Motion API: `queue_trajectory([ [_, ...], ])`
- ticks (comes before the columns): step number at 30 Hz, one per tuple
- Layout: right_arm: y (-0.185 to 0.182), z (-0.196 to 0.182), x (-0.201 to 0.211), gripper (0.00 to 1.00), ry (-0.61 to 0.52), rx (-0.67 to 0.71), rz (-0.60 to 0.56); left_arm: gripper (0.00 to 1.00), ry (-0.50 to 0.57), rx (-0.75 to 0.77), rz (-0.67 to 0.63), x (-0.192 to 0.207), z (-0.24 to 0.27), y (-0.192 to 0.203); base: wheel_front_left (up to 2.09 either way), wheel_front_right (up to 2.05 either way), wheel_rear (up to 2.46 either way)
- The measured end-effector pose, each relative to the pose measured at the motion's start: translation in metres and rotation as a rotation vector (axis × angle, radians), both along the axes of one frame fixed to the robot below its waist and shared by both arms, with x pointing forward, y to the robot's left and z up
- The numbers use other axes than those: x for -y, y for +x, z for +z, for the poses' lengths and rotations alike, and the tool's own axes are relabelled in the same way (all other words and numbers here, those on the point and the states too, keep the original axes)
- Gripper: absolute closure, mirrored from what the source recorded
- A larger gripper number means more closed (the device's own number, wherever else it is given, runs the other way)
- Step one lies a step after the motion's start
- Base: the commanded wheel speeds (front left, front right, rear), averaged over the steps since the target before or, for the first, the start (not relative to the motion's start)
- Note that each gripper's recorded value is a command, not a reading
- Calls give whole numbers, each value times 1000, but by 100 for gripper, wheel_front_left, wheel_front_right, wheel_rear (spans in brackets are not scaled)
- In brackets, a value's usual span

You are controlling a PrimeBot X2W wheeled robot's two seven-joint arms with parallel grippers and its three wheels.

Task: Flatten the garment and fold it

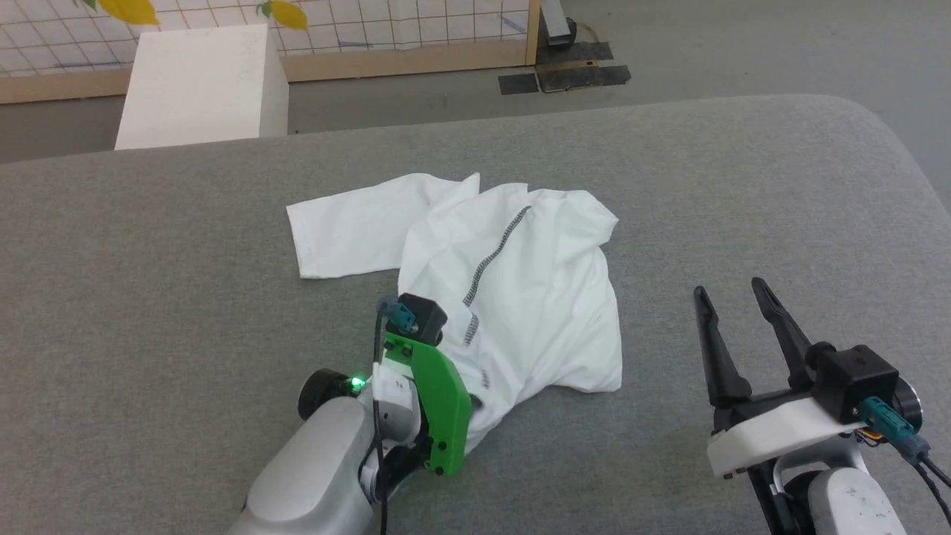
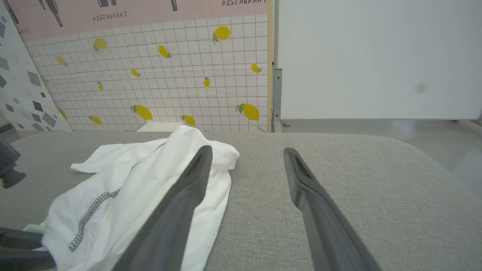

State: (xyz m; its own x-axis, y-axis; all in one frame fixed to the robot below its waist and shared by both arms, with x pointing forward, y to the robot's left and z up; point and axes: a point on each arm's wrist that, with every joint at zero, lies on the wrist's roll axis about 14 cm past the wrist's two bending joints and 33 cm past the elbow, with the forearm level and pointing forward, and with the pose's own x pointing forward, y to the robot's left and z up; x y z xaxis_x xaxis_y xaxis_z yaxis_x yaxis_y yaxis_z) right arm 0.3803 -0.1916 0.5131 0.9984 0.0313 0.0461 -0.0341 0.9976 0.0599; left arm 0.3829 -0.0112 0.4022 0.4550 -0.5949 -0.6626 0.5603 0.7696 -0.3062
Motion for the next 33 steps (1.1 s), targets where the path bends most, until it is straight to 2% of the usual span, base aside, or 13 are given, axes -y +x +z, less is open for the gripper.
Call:
queue_trajectory([
  [3,2,1,-4,0,1,3,13,0,-50,53,75,-5,10,6,0,0,0],
  [6,3,3,-9,0,2,11,26,0,-116,168,190,-21,33,23,0,0,0],
  [12,6,10,-18,0,0,28,54,0,-221,528,428,-78,101,54,0,0,0],
  [18,9,17,-29,0,-9,43,86,0,-229,843,585,-139,143,52,0,0,0],
  [24,10,19,-40,0,-25,40,121,0,-158,899,690,-182,136,34,0,0,0],
  [29,17,19,-55,0,-39,21,164,0,-161,952,760,-200,147,20,0,0,0],
  [33,42,26,-73,0,-63,-16,213,0,-172,958,796,-206,146,10,0,0,0],
])
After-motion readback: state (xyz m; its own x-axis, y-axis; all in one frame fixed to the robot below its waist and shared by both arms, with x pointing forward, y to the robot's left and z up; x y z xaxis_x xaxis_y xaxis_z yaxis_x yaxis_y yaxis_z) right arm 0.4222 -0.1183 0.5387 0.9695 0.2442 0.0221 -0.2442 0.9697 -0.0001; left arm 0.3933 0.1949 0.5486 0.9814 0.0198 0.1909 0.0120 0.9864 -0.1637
